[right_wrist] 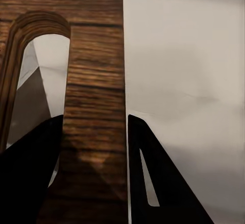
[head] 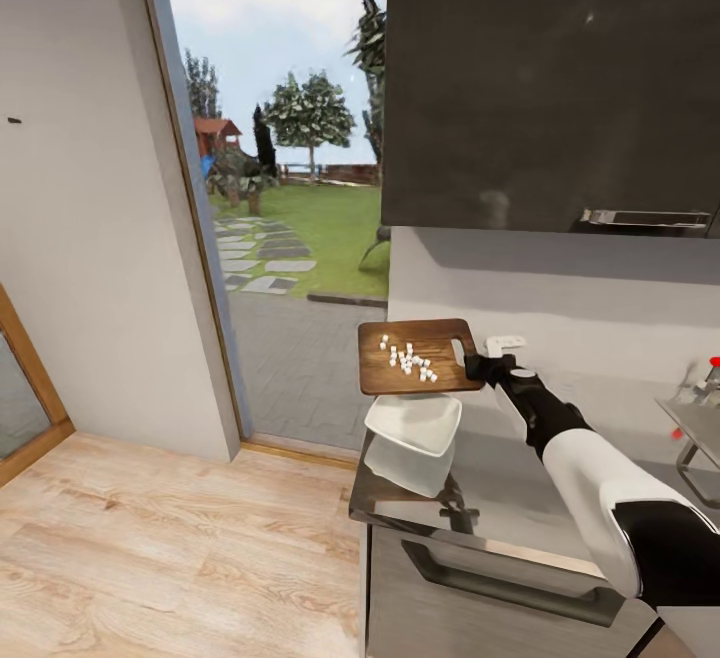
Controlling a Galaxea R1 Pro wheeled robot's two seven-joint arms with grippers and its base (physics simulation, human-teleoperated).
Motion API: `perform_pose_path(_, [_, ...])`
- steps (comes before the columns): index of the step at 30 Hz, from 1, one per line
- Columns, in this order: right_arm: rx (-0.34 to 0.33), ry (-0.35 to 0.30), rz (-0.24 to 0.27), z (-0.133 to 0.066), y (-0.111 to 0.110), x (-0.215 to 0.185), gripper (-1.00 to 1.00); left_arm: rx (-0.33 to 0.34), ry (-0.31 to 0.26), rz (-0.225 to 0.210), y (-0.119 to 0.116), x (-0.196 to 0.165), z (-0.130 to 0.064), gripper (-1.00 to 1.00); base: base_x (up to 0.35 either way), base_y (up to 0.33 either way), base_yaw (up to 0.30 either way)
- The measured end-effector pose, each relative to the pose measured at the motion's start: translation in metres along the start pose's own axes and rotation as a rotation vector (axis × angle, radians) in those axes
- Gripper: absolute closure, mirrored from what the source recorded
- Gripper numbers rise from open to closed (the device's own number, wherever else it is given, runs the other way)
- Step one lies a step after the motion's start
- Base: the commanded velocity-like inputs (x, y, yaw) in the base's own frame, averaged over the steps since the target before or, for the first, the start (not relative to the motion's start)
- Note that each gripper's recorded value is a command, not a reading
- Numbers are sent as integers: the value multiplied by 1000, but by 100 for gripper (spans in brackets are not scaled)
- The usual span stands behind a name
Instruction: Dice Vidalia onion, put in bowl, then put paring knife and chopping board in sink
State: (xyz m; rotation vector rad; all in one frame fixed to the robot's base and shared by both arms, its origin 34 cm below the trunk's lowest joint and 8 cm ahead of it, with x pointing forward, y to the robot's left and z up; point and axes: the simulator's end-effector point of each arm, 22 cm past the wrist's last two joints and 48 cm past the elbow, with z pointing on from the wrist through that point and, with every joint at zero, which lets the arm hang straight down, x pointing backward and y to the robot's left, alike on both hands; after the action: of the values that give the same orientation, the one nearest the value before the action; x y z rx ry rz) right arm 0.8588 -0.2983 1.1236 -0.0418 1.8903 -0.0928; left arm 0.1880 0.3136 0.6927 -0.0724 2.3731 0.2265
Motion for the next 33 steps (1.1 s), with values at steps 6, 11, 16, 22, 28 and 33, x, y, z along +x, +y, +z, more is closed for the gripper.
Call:
perform_pose_path(6, [0,-13,1,0,0,0,100,0,0,0,0,0,0,-100,0,0,0])
perform_pose_path(11, [0,-33,1,1,0,1,100,0,0,0,0,0,0,-100,0,0,0])
perform_pose_path(16, [-1,-45,2,1,0,0,100,0,0,0,0,0,0,-100,0,0,0])
perform_pose_path(22, [-1,-55,2,2,0,4,100,-1,2,0,0,1,0,-100,0,0,0])
perform_pose_path(28, [1,-83,2,2,0,8,100,-1,2,0,0,1,0,-100,0,0,0])
perform_pose_path(33, [1,-87,3,2,0,8,100,-1,2,0,0,1,0,-100,0,0,0])
